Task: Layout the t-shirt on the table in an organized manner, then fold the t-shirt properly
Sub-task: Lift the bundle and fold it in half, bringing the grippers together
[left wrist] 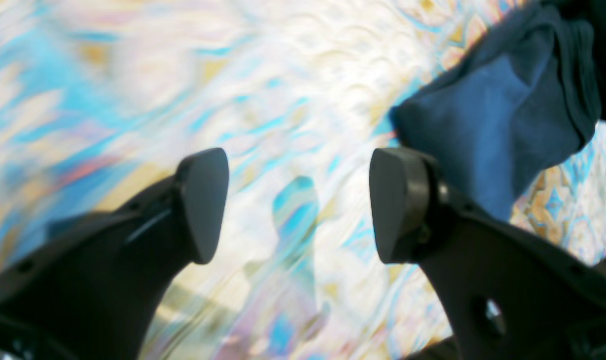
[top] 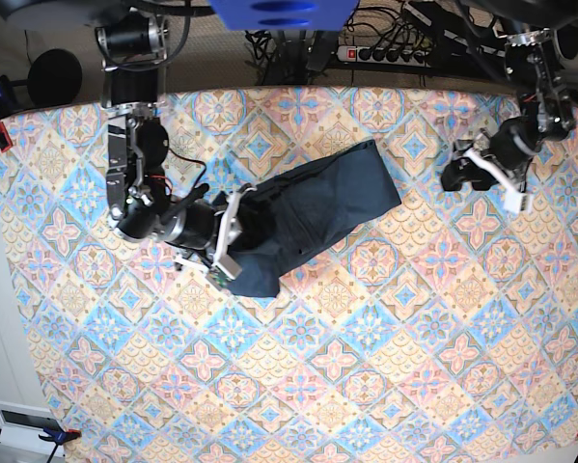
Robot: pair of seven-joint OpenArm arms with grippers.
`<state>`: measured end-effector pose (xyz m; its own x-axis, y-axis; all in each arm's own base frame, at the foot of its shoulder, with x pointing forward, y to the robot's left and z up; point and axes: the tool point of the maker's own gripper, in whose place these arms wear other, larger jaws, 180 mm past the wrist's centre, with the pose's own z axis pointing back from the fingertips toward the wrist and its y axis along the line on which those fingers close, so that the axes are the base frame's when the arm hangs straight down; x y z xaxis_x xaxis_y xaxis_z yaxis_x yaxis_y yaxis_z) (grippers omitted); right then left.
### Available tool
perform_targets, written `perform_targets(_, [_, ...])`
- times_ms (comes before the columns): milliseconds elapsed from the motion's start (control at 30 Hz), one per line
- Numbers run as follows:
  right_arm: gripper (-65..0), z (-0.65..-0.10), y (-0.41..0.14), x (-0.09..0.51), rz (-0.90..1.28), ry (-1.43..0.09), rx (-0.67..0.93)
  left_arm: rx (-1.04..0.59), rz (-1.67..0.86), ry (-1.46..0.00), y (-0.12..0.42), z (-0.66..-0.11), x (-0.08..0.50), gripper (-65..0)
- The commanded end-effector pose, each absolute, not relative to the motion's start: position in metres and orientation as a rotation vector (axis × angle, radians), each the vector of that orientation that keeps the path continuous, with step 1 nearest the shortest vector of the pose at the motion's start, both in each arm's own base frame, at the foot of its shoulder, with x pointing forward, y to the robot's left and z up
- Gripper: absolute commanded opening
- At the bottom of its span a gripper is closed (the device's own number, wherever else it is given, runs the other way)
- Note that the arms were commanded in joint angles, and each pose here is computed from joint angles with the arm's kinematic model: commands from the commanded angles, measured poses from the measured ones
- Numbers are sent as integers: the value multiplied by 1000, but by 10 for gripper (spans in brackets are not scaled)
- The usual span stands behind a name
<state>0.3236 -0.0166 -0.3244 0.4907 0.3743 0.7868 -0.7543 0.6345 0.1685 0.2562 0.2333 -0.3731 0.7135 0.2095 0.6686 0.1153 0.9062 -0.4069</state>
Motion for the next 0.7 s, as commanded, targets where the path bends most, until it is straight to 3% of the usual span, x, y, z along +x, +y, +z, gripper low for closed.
perform_targets(0, [-649,-296,-4,334,756,-881,578,-437,45,-825,235,-363,263,-234])
perform_targets(67, [-649,-293,4,335,782,-886,586,-439,48,-824,229,-366,264,-305])
perform_targets(200, [-649,-280,24,337,830,-909,609,-455,60,-827,222,-368,267,-536])
perform_targets(300, [-649,-275,46,332,848,-917,658,-472,62,-825,215,-370,267,-640])
perform_targets(667, [-648,-275,69,321,915,-896,691,-467,-120,-714,143,-401,266,-650])
